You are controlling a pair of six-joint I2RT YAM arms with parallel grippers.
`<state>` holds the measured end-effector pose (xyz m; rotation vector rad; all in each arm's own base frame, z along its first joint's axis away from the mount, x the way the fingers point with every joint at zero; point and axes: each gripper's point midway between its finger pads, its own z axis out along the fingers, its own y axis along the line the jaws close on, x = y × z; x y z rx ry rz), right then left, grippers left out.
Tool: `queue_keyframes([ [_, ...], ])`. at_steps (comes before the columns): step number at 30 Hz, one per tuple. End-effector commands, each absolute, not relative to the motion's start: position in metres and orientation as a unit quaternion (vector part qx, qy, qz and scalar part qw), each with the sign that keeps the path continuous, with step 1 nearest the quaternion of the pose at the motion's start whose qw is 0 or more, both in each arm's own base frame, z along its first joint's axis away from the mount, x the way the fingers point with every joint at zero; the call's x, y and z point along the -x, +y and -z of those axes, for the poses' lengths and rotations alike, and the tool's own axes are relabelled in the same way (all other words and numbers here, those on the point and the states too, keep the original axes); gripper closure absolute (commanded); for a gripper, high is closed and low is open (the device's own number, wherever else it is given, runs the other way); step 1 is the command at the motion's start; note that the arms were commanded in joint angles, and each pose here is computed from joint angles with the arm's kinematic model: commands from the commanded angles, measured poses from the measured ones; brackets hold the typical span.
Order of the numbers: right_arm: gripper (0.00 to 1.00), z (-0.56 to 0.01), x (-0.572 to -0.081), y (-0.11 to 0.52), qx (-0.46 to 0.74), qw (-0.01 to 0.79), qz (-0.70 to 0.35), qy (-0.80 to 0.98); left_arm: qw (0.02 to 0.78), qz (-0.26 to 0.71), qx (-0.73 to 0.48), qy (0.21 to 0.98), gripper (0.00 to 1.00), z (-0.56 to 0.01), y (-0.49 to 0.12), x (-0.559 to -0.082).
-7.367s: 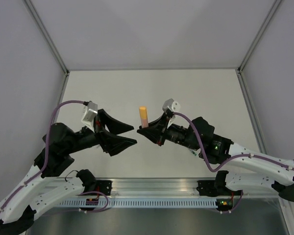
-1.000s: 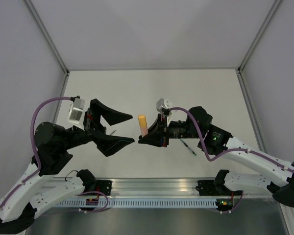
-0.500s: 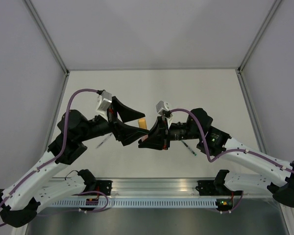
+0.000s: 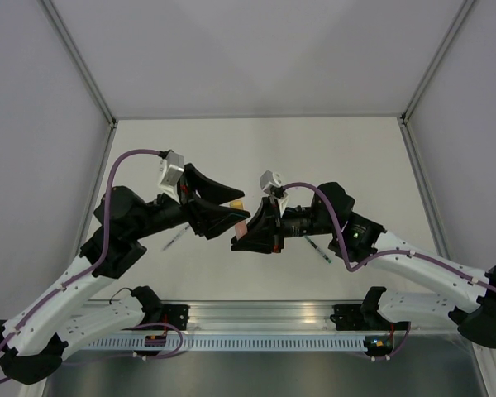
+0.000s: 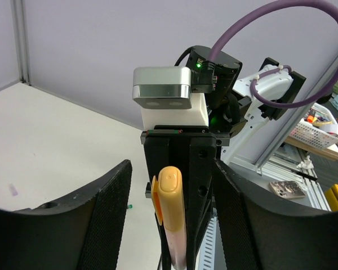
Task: Insert the pens into the pen caps
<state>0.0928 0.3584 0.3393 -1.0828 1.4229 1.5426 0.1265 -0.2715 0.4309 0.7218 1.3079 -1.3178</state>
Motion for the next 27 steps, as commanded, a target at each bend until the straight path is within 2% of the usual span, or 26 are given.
queue_keyframes([
  [1, 1.00, -0.347, -0.089, 0.361, 0.430, 0.384, -0.613, 0.540, 0.564, 0.559, -0.288, 0.535, 0.37, -0.448, -0.267, -0.127],
  [2, 1.00, -0.346, -0.090, 0.363, 0.429, 0.383, -0.614, 0.541, 0.562, 0.561, -0.290, 0.533, 0.39, -0.449, -0.267, -0.126],
  [5, 1.00, -0.348, -0.090, 0.364, 0.428, 0.383, -0.615, 0.540, 0.553, 0.567, -0.298, 0.532, 0.52, -0.444, -0.269, -0.122],
  [6, 1.00, -0.349, -0.090, 0.364, 0.427, 0.383, -0.616, 0.539, 0.549, 0.569, -0.302, 0.533, 0.63, -0.441, -0.271, -0.121],
  [8, 1.00, -0.350, -0.090, 0.365, 0.427, 0.384, -0.617, 0.538, 0.536, 0.575, -0.311, 0.535, 0.79, -0.436, -0.273, -0.117],
  [9, 1.00, -0.352, -0.090, 0.365, 0.427, 0.384, -0.618, 0.537, 0.527, 0.576, -0.312, 0.541, 0.98, -0.431, -0.274, -0.117],
  [13, 1.00, -0.362, -0.093, 0.364, 0.421, 0.401, -0.617, 0.531, 0.503, 0.589, -0.312, 0.550, 0.98, -0.415, -0.275, -0.110],
  [27, 1.00, -0.461, -0.115, 0.350, 0.374, 0.524, -0.593, 0.484, 0.456, 0.635, -0.305, 0.544, 0.98, -0.387, -0.272, -0.089],
])
